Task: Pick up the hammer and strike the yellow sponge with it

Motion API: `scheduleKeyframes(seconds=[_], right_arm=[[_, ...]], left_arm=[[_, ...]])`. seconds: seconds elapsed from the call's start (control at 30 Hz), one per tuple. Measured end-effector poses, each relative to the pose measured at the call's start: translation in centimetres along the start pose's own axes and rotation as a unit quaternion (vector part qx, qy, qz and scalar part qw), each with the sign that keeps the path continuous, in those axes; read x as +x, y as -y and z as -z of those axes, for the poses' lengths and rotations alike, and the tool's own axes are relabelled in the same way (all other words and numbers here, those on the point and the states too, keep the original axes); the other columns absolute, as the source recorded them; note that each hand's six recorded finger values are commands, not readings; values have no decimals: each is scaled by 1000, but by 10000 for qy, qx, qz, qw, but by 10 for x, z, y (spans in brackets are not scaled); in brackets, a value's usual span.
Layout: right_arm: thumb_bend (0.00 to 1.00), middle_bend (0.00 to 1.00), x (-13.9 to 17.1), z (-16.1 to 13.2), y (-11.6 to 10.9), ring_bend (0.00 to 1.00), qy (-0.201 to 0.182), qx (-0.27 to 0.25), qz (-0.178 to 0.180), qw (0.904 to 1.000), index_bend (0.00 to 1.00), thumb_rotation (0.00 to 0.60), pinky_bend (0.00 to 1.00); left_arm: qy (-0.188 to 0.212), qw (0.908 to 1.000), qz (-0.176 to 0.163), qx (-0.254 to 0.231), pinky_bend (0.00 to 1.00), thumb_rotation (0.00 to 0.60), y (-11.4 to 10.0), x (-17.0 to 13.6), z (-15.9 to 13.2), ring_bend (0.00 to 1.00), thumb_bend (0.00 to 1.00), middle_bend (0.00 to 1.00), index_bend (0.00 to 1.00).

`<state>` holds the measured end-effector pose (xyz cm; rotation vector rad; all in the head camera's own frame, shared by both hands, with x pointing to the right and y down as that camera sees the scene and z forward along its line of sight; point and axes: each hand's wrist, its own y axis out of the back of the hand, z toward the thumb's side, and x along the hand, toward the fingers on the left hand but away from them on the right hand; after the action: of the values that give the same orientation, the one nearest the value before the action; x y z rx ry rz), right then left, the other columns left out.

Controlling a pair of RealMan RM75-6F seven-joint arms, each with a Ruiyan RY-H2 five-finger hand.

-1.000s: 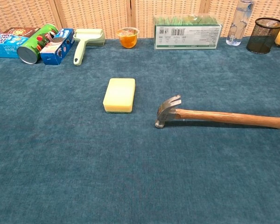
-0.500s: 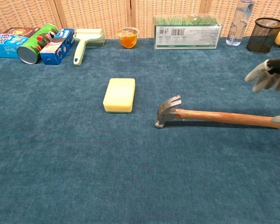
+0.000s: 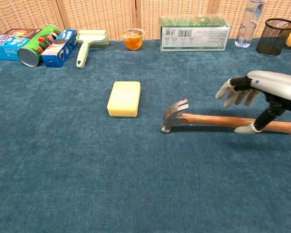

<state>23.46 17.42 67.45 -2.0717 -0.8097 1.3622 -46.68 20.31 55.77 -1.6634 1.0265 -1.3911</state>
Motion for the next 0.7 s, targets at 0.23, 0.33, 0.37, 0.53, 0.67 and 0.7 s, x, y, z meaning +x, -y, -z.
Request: scheduleKeyframes(seconds=[0.23,0.33,0.37,0.53,0.67,0.7], right_arm=[[301,402,-20,-11,15,377,33,30,-59,10000,359,600,380],[324,452,-27,-13,20,431,65,90,-47,9999,429,600,442],[328,478,-30,-13,22,459,77,109,-49,9999,460,600,469],[304,703,-45,-18,25,734,104,158,9,9998,691,600,739],[279,908,-54,-23,20,979,87,-72,130,9999,831,600,972],[276,940,-55,-24,19,998,79,-165,160,9997,849,600,993]], left_arm=[[-184,9998,-29,-44,94,600,-1,-2,18,8,235,92,156],[-279,9996,-61,-56,94,600,-3,-4,26,8,235,92,156],[-310,9995,-76,-61,94,600,-4,-6,29,8,235,92,156],[-456,9988,-145,-60,94,600,-9,-14,40,8,235,92,156],[-559,9982,-187,-65,93,600,-12,-19,47,8,236,92,156],[-578,9981,-194,-66,94,600,-12,-20,48,8,235,92,156]])
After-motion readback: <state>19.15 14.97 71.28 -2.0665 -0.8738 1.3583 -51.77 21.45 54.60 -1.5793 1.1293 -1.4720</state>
